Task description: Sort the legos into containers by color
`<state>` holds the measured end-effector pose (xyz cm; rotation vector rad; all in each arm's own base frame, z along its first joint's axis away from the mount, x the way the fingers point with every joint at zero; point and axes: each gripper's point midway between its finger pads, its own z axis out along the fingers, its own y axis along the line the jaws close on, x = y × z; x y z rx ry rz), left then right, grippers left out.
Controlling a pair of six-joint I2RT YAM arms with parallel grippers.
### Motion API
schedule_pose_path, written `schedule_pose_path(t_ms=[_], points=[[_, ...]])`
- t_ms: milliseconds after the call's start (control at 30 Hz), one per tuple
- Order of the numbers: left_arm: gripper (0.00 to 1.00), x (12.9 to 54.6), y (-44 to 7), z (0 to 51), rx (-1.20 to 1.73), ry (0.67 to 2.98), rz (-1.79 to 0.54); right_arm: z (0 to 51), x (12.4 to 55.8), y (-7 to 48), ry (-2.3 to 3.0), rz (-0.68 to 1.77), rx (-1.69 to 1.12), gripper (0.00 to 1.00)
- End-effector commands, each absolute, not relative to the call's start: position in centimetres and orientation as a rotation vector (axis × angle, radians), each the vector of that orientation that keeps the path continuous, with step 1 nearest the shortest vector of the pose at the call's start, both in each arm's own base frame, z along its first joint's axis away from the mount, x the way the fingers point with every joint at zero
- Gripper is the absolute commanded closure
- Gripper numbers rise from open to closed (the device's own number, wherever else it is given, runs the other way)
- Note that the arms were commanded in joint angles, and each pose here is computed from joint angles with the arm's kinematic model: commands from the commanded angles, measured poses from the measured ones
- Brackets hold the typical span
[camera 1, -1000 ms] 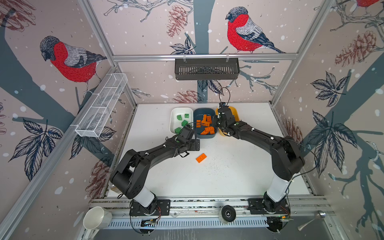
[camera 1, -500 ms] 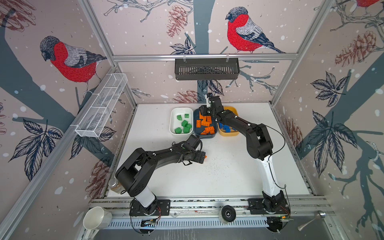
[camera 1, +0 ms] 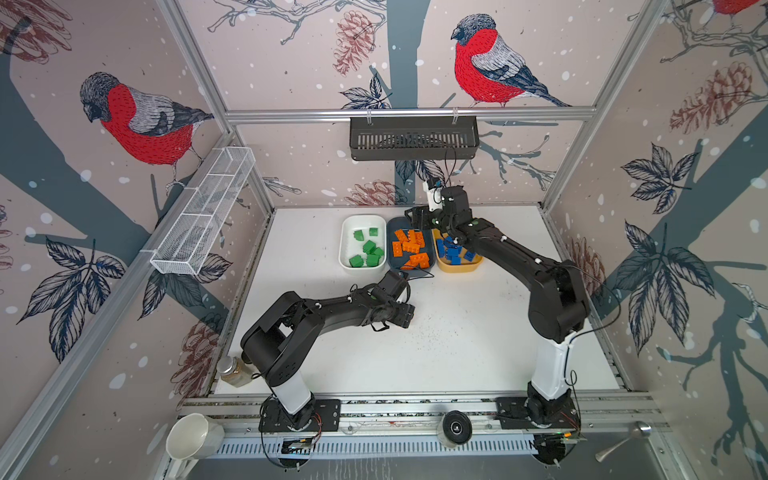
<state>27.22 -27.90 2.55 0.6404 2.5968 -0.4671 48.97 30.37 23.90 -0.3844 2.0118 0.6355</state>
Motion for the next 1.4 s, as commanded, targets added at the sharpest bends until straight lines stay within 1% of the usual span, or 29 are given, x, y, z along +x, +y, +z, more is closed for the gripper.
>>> schedule_pose_path(t_ms=[0,133,233,267,333,400,467,767,1000,1167,1233,1367], points=[[0.30,25.6,-27.7,1.5,0.730,2.655,-0.455,25.0,47.7,28.4,1.984,0.591,-0.345,0.15],[0.30,25.1,-27.7,1.3,0.778,2.653,-0.410,25.0,45.7,25.7,1.996,0.553,-0.269,0.05],[0.30,24.8,-27.5,1.3,0.803,2.651,-0.383,24.7,44.4,23.7,2.005,0.521,-0.204,0.03],[0.31,24.7,-27.5,1.3,0.811,2.649,-0.373,24.4,44.0,23.0,2.011,0.508,-0.178,0.01],[0.37,24.7,-27.4,1.2,0.823,2.645,-0.346,23.9,43.4,21.9,2.021,0.489,-0.136,0.00],[0.45,24.7,-27.3,1.1,0.829,2.645,-0.323,23.2,43.0,20.7,2.038,0.465,-0.089,0.00],[0.51,24.7,-27.4,1.1,0.830,2.643,-0.331,22.4,42.8,19.7,2.057,0.447,-0.043,0.00],[0.69,25.5,-28.3,1.8,0.792,2.612,-0.366,20.9,42.6,17.8,2.094,0.431,0.066,0.01],[0.74,26.3,-28.7,2.6,0.776,2.585,-0.378,20.5,42.7,17.5,2.107,0.431,0.085,0.00],[0.74,27.6,-29.3,4.3,0.720,2.540,-0.435,19.7,42.5,17.5,2.126,0.436,0.090,0.00],[0.74,28.7,-29.7,5.7,0.673,2.503,-0.485,19.6,42.4,17.6,2.129,0.444,0.093,0.00],[0.74,32.3,-30.1,9.2,0.511,2.414,-0.606,19.5,42.4,17.4,2.128,0.445,0.111,0.00]])
